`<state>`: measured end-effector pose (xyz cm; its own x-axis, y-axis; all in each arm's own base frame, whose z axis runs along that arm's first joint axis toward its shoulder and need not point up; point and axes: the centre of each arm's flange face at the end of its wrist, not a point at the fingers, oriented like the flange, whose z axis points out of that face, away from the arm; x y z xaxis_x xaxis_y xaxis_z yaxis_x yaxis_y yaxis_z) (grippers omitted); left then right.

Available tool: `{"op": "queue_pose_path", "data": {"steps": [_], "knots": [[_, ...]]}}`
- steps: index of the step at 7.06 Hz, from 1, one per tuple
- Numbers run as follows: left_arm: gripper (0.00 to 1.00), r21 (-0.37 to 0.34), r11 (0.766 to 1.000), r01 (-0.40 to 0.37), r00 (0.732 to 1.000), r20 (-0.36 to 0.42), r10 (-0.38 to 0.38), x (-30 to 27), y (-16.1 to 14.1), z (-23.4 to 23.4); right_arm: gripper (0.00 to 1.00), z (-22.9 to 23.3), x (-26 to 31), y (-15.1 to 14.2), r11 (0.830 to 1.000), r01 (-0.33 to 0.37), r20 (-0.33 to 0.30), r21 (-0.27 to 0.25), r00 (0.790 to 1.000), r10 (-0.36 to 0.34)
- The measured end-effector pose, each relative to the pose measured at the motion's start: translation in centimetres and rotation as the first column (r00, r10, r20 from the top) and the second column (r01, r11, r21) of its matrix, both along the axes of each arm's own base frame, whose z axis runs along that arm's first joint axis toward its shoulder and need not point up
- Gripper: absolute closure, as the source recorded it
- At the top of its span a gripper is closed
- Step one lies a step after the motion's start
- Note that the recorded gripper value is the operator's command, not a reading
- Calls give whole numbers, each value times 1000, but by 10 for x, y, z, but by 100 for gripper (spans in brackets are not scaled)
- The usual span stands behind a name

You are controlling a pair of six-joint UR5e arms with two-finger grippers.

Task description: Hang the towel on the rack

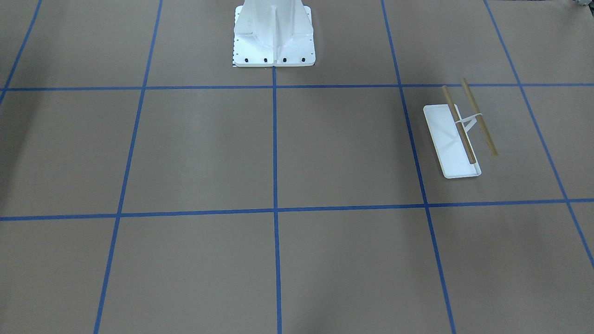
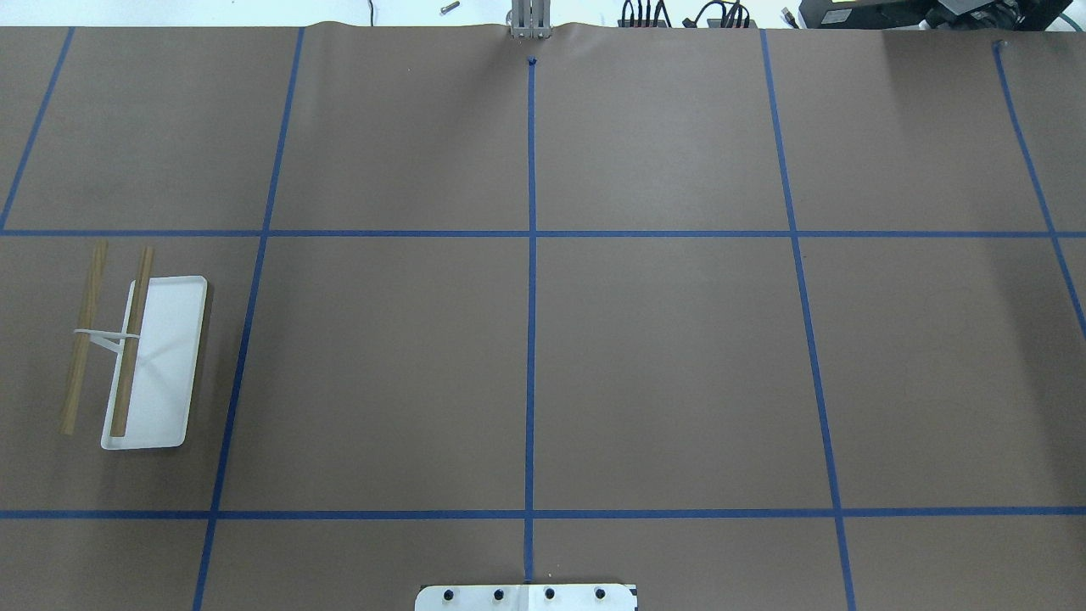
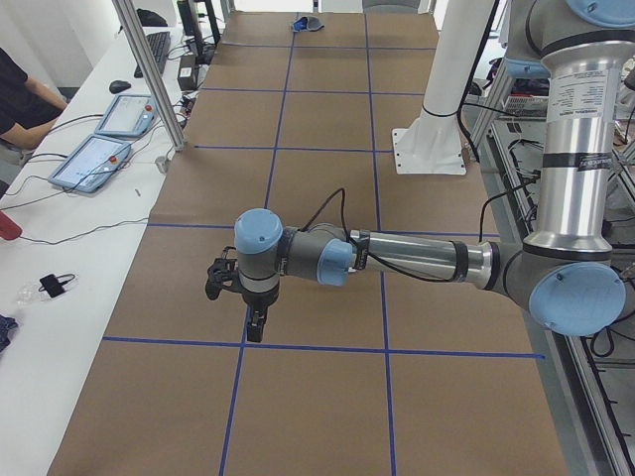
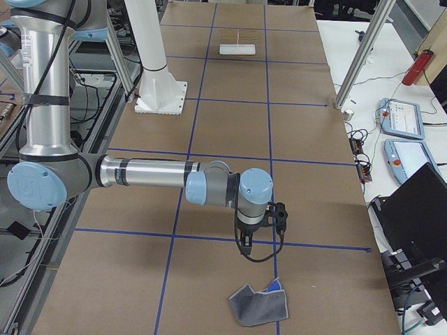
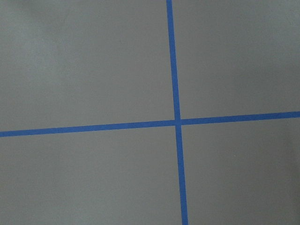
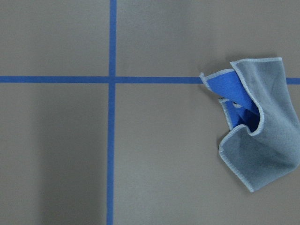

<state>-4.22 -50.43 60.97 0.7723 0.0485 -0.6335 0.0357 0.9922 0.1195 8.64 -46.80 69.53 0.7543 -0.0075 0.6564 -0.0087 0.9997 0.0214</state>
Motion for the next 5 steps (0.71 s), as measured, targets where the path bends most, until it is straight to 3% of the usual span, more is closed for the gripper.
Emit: {"op": "queue_pose_path", "data": {"steps": [1, 3, 5], "knots": [[2, -5, 1000, 2, 1000, 3, -2, 2, 0, 1, 0, 33, 1, -8, 999, 11, -17, 44, 1000, -10], [2, -11, 1000, 4, 1000, -1, -4, 4, 2, 3, 0, 81, 5, -39, 988, 103, -71, 117, 993, -95], [2, -12, 1000, 4, 1000, -5, -4, 4, 3, 3, 0, 110, 6, -74, 975, 193, -144, 110, 974, -176]]}}
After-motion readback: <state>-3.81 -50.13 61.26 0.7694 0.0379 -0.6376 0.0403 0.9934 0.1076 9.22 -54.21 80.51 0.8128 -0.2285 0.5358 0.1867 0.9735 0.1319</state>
